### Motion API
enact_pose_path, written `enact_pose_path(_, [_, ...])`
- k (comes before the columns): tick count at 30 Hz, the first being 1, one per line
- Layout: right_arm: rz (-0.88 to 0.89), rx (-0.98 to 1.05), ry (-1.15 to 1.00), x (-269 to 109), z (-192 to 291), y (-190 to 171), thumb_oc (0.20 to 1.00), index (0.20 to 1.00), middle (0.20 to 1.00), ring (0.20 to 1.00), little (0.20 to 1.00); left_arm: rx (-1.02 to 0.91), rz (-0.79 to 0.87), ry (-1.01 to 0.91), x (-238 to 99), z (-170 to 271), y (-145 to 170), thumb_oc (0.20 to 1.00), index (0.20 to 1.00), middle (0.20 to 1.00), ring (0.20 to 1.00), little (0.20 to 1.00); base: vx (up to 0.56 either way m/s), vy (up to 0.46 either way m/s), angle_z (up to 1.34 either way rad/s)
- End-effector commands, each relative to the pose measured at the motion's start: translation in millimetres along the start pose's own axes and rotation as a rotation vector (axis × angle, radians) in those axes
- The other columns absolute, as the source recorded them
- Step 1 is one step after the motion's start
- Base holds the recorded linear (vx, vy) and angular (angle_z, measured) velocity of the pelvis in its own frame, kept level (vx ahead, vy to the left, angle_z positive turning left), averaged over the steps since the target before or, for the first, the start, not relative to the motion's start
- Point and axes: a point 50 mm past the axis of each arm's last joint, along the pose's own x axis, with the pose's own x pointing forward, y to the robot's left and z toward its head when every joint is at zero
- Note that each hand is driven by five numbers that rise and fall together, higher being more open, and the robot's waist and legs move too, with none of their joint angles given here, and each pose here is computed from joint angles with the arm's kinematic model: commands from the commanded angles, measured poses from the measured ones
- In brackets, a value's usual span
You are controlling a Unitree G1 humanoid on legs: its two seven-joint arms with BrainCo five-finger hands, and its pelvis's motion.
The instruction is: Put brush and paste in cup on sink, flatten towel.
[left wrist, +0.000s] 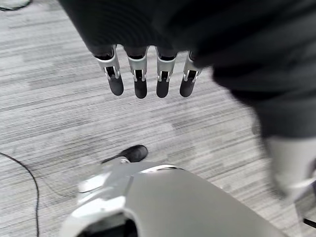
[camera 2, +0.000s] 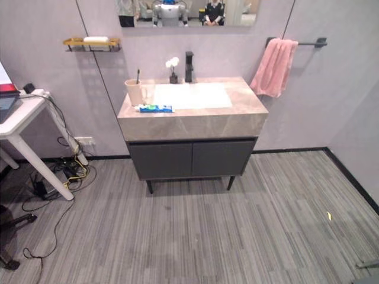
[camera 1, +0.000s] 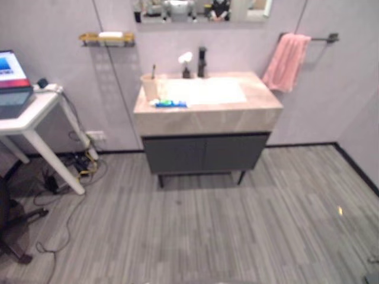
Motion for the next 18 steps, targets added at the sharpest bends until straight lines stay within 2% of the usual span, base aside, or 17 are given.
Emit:
enact_pose_path(1, [-0.019, 0.004, -0.037, 2, 18, -9, 1.0, 1.0, 1.0, 1.0, 1.0, 0.003, 0.031, -0.052, 2, 22, 14, 1.0, 1.0, 1.0, 1.0, 1.0, 0.0, 0.0, 0.0])
enact_pose_path(2, [-0.022, 0.057, -0.051, 1, 20, -11, 1.0, 1.0, 1.0, 1.0, 1.0, -0.007, 0.036, -0.054, 2, 22, 14, 1.0, 1.0, 1.0, 1.0, 1.0, 0.0, 0.0, 0.0])
enact_pose_path(9, [-0.041, 0.022, -0.089, 1, 27, -12, 1.0, 1.0, 1.0, 1.0, 1.0, -0.025, 0.045, -0.079, 2, 25, 12, 1.0, 1.0, 1.0, 1.0, 1.0, 0.0, 0.0, 0.0])
enact_pose_path(15, [-0.034, 0.332, -0.203, 0, 38, -15, 1.0, 1.0, 1.0, 1.0, 1.0, -0.082, 0.113, -0.198, 0, 48, 26, 1.0, 1.0, 1.0, 1.0, 1.0, 0.0, 0.005, -0.01])
enact_pose_path(18, [-0.019, 0.384, -0.273, 0, 49, -12, 1.0, 1.0, 1.0, 1.0, 1.0, -0.089, 0.137, -0.287, -2, 62, 30, 1.0, 1.0, 1.0, 1.0, 1.0, 0.0, 0.011, 0.03])
